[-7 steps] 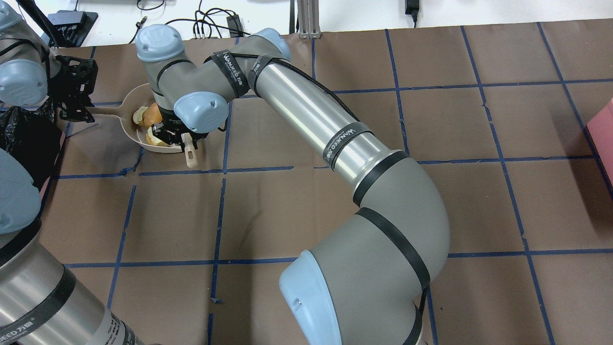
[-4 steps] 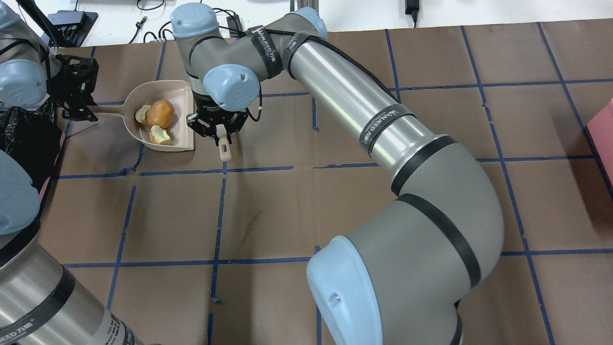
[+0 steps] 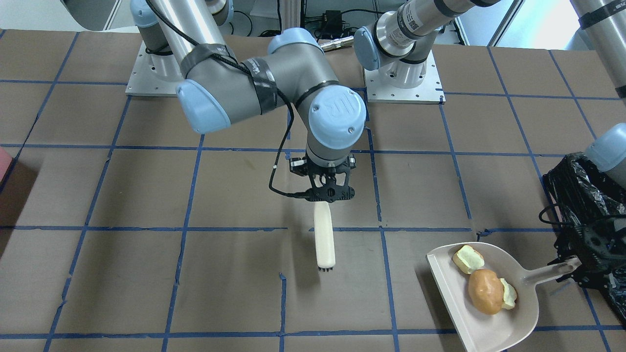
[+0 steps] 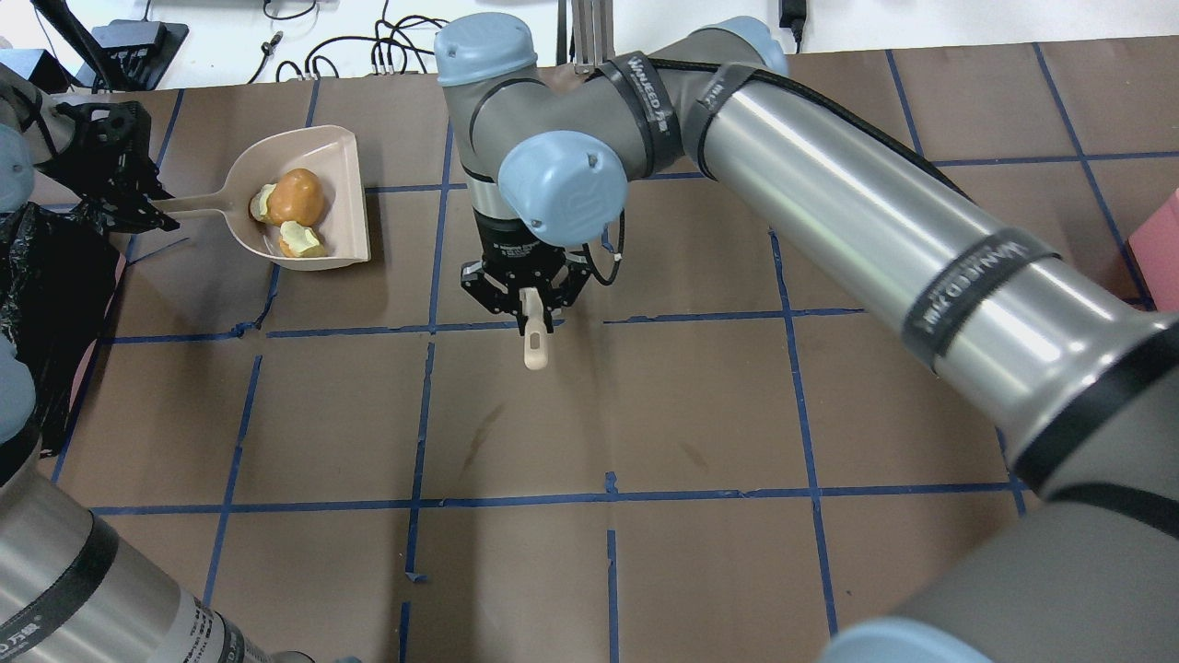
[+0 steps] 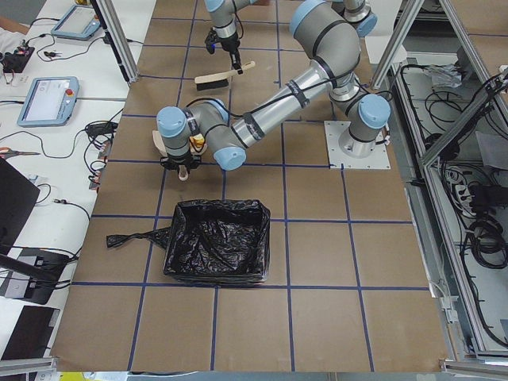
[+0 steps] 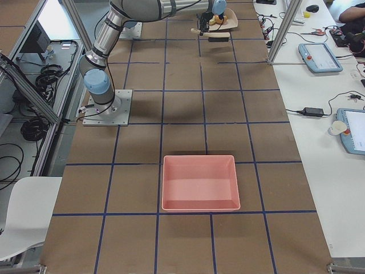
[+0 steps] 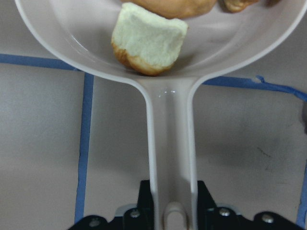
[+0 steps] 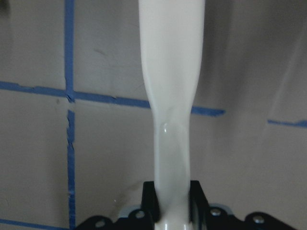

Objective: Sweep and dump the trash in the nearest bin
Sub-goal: 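Lift the dustpan toward the bag with left gripper while right withdraws brush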

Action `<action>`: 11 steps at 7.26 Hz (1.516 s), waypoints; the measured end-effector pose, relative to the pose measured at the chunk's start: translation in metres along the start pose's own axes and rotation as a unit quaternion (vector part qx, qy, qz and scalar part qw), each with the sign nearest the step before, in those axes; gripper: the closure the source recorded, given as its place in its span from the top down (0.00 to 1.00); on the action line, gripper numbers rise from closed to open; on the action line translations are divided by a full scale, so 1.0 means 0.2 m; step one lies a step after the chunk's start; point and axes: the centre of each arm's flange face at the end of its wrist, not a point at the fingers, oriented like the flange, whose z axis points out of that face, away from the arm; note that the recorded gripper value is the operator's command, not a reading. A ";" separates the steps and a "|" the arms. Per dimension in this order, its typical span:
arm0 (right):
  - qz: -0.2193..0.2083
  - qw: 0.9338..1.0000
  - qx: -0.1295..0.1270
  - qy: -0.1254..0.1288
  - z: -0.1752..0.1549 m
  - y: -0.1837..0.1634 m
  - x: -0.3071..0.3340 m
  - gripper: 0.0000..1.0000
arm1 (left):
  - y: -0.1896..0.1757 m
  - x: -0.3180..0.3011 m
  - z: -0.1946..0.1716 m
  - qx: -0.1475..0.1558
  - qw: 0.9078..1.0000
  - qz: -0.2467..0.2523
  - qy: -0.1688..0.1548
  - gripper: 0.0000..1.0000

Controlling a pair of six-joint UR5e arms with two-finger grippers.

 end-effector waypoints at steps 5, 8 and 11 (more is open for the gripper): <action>0.011 0.998 0.061 -0.001 0.39 0.63 0.21 0.06 | 0.57 0.40 -0.69 0.025 0.992 -0.124 -0.010 0.05; -0.008 0.998 0.058 0.004 0.50 0.61 0.21 0.08 | 0.97 0.78 -1.07 -0.015 0.979 -0.200 -0.025 0.05; 0.004 0.999 0.052 0.005 0.53 0.59 0.22 0.42 | 1.41 1.03 -1.24 -0.092 0.963 -0.248 -0.043 0.05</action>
